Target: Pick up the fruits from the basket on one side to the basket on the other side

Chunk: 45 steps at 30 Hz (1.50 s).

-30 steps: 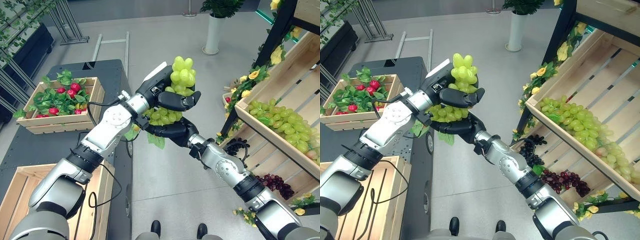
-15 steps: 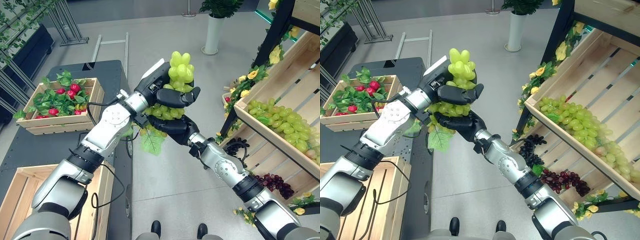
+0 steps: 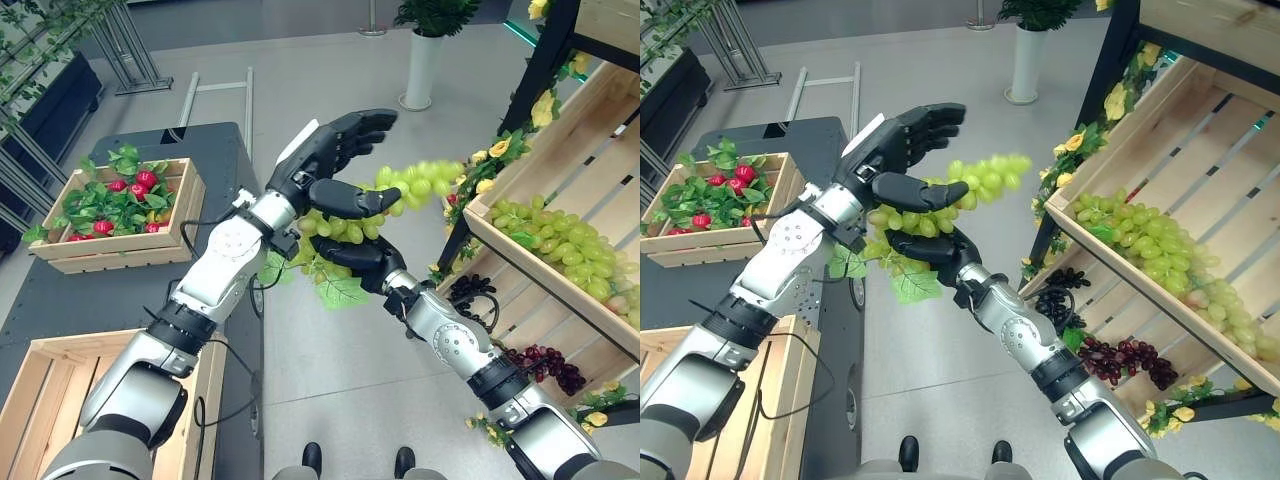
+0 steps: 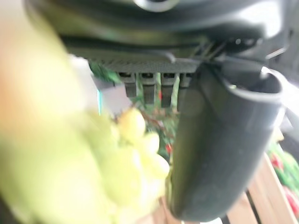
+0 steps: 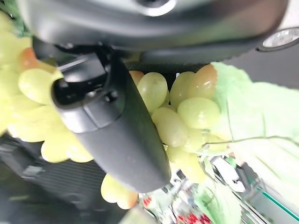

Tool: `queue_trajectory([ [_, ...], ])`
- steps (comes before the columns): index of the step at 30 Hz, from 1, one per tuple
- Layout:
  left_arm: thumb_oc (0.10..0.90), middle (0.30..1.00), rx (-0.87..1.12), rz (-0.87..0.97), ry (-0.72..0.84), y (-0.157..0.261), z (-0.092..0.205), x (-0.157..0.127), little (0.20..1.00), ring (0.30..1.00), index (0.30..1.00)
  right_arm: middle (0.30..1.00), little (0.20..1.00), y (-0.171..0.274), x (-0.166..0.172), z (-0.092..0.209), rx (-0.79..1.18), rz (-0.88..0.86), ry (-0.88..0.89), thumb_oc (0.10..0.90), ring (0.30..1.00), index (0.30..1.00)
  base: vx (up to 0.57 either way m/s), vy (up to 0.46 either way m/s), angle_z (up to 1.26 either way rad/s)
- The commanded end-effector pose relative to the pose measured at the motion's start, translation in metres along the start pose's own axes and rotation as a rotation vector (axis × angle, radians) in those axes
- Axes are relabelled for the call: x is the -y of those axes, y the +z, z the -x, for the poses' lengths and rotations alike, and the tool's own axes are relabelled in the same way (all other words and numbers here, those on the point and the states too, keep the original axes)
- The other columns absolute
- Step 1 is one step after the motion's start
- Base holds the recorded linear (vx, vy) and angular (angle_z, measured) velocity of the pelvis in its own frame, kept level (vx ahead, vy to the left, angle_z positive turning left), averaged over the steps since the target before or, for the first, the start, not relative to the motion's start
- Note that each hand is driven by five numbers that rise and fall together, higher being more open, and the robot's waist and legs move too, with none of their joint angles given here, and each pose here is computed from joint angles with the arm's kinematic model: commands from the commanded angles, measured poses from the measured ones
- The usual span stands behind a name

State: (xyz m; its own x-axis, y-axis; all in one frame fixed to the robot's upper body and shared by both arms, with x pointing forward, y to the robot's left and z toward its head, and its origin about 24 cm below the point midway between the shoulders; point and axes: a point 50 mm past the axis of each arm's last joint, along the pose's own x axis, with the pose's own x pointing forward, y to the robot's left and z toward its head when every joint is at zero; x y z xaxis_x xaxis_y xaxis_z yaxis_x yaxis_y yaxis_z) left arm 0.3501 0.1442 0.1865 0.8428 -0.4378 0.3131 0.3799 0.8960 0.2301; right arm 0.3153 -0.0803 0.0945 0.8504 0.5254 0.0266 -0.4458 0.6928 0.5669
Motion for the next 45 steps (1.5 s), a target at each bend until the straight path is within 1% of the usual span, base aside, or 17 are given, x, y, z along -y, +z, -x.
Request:
queue_trajectory([
  [1, 0.800, 0.900, 0.024, 0.035, 0.336, -0.012, 0.015, -0.049, 0.900, 0.900, 0.900, 0.300, 0.300, 0.060, -0.014, -0.004, 0.402, -0.091, 0.067, 0.400, 0.300, 0.300, 0.01, -0.007, -0.10],
  [2, 0.800, 0.900, 0.015, 0.036, 0.379, -0.016, 0.020, -0.053, 0.900, 0.900, 0.900, 0.300, 0.300, 0.061, -0.011, -0.002, 0.409, -0.087, 0.054, 0.400, 0.300, 0.300, 0.01, -0.006, -0.11],
  [3, 0.800, 0.900, 0.014, 0.037, 0.385, -0.017, 0.020, -0.054, 0.900, 0.900, 0.900, 0.300, 0.300, 0.061, -0.010, -0.002, 0.409, -0.087, 0.052, 0.400, 0.300, 0.300, 0.01, -0.008, -0.13],
  [5, 0.800, 0.900, -0.010, 0.038, 0.479, -0.027, 0.029, -0.060, 0.900, 0.900, 0.900, 0.300, 0.300, 0.064, -0.004, 0.003, 0.430, -0.074, 0.019, 0.400, 0.300, 0.300, 0.01, -0.009, -0.12],
  [8, 0.800, 0.900, -0.044, 0.045, 0.544, -0.038, 0.039, -0.066, 0.900, 0.900, 0.900, 0.300, 0.300, 0.070, 0.004, 0.010, 0.462, -0.043, -0.018, 0.400, 0.300, 0.300, 0.01, -0.012, -0.07],
  [13, 0.800, 0.900, -0.084, 0.036, 0.568, -0.048, 0.049, -0.066, 0.900, 0.900, 0.900, 0.300, 0.300, 0.093, 0.011, 0.021, 0.541, 0.040, -0.055, 0.400, 0.300, 0.300, 0.01, -0.019, -0.14],
  [18, 0.800, 0.900, -0.136, 0.037, 0.574, -0.061, 0.059, -0.060, 0.900, 0.900, 0.900, 0.300, 0.300, 0.123, 0.002, 0.025, 0.618, 0.125, -0.030, 0.400, 0.300, 0.300, 0.01, -0.020, -0.08],
  [20, 0.800, 0.900, -0.175, 0.043, 0.568, -0.071, 0.065, -0.057, 0.900, 0.900, 0.900, 0.300, 0.300, 0.139, -0.006, 0.026, 0.640, 0.157, -0.014, 0.400, 0.300, 0.300, 0.01, -0.007, -0.19],
  [25, 0.800, 0.900, -0.237, 0.047, 0.549, -0.088, 0.079, -0.045, 0.900, 0.900, 0.900, 0.300, 0.300, 0.161, -0.011, 0.031, 0.675, 0.196, -0.011, 0.400, 0.300, 0.300, -0.01, -0.001, -0.19],
  [32, 0.800, 0.900, -0.244, 0.023, 0.502, -0.094, 0.089, -0.039, 0.900, 0.900, 0.900, 0.300, 0.300, 0.185, 0.002, 0.042, 0.711, 0.165, -0.122, 0.400, 0.300, 0.300, 0.01, 0.004, -0.03],
  [33, 0.800, 0.900, -0.238, 0.042, 0.497, -0.094, 0.091, -0.038, 0.900, 0.900, 0.900, 0.300, 0.300, 0.190, 0.005, 0.045, 0.723, 0.150, -0.144, 0.400, 0.300, 0.300, 0.01, 0.005, -0.03],
  [35, 0.800, 0.900, -0.221, 0.157, 0.475, -0.098, 0.098, -0.030, 0.900, 0.900, 0.900, 0.300, 0.300, 0.205, 0.014, 0.054, 0.762, 0.145, -0.209, 0.400, 0.300, 0.300, 0.00, 0.000, 0.00],
  [36, 0.800, 0.900, -0.220, 0.170, 0.467, -0.098, 0.098, -0.028, 0.900, 0.900, 0.900, 0.300, 0.300, 0.206, 0.015, 0.055, 0.766, 0.144, -0.220, 0.400, 0.300, 0.300, 0.00, 0.000, 0.00],
  [40, 0.800, 0.900, -0.230, 0.249, 0.367, -0.106, 0.112, -0.001, 0.900, 0.900, 0.900, 0.300, 0.300, 0.232, 0.035, 0.075, 0.833, 0.127, -0.378, 0.400, 0.300, 0.300, 0.00, 0.000, 0.00],
  [41, 0.800, 0.900, -0.235, 0.246, 0.347, -0.106, 0.114, 0.001, 0.900, 0.900, 0.900, 0.300, 0.300, 0.236, 0.040, 0.078, 0.840, 0.106, -0.409, 0.400, 0.300, 0.300, 0.00, 0.000, 0.00],
  [42, 0.800, 0.900, -0.250, 0.232, 0.319, -0.109, 0.119, 0.007, 0.900, 0.900, 0.900, 0.300, 0.300, 0.244, 0.054, 0.085, 0.856, 0.020, -0.474, 0.400, 0.300, 0.300, 0.00, 0.000, 0.00],
  [45, 0.800, 0.900, -0.285, 0.242, 0.301, -0.114, 0.127, 0.011, 0.900, 0.900, 0.900, 0.300, 0.300, 0.253, 0.077, 0.097, 0.864, -0.050, -0.568, 0.400, 0.300, 0.300, 0.00, 0.000, 0.00],
])
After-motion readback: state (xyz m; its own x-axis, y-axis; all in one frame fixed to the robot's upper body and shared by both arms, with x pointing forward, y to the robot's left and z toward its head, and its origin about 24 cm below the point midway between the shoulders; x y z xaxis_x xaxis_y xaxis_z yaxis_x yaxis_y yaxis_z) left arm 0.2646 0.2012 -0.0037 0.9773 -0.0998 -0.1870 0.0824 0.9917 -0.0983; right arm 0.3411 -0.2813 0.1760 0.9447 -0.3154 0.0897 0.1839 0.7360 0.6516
